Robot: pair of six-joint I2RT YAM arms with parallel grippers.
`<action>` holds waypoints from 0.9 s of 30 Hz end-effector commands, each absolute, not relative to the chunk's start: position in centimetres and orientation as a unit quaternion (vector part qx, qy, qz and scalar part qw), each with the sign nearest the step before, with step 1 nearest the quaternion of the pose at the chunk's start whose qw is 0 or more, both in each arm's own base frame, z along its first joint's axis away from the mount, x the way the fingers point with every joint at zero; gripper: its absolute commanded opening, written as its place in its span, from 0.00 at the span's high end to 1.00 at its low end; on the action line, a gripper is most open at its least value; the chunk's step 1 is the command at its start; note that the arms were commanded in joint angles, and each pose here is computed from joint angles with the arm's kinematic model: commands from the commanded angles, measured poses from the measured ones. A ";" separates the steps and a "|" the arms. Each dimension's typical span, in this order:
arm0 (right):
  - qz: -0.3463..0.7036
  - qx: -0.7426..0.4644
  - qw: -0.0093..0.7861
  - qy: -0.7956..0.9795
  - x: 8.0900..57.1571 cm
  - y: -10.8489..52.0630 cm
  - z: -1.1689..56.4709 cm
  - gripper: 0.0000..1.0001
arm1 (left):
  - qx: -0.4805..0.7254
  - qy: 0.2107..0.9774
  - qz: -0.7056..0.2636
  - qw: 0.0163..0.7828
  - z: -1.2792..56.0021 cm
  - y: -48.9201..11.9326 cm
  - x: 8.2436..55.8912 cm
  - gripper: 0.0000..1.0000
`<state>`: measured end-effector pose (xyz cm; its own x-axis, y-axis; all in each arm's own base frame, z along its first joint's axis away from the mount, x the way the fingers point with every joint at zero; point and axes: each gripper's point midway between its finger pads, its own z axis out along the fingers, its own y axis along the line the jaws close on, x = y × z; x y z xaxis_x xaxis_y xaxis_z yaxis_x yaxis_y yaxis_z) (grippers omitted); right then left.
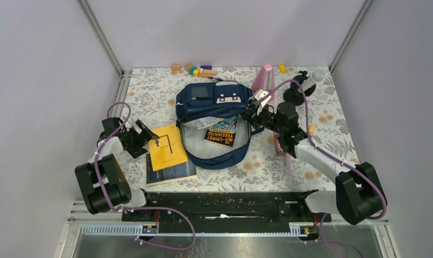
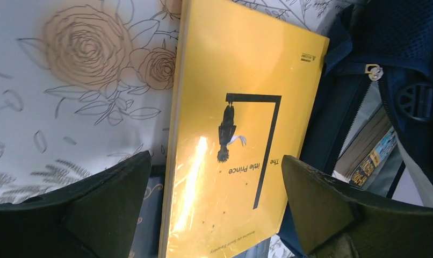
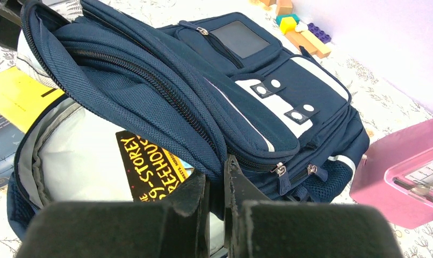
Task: Pack the student bag
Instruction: Pick up the book from the center of the board.
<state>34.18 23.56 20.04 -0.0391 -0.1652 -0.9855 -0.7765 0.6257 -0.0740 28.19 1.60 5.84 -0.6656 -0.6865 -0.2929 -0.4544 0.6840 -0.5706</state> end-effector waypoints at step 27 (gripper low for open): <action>0.285 -0.341 0.659 0.607 33.9 24.0 26.5 1.00 | -0.169 0.829 -0.433 0.310 11.6 -7.4 30.6 0.08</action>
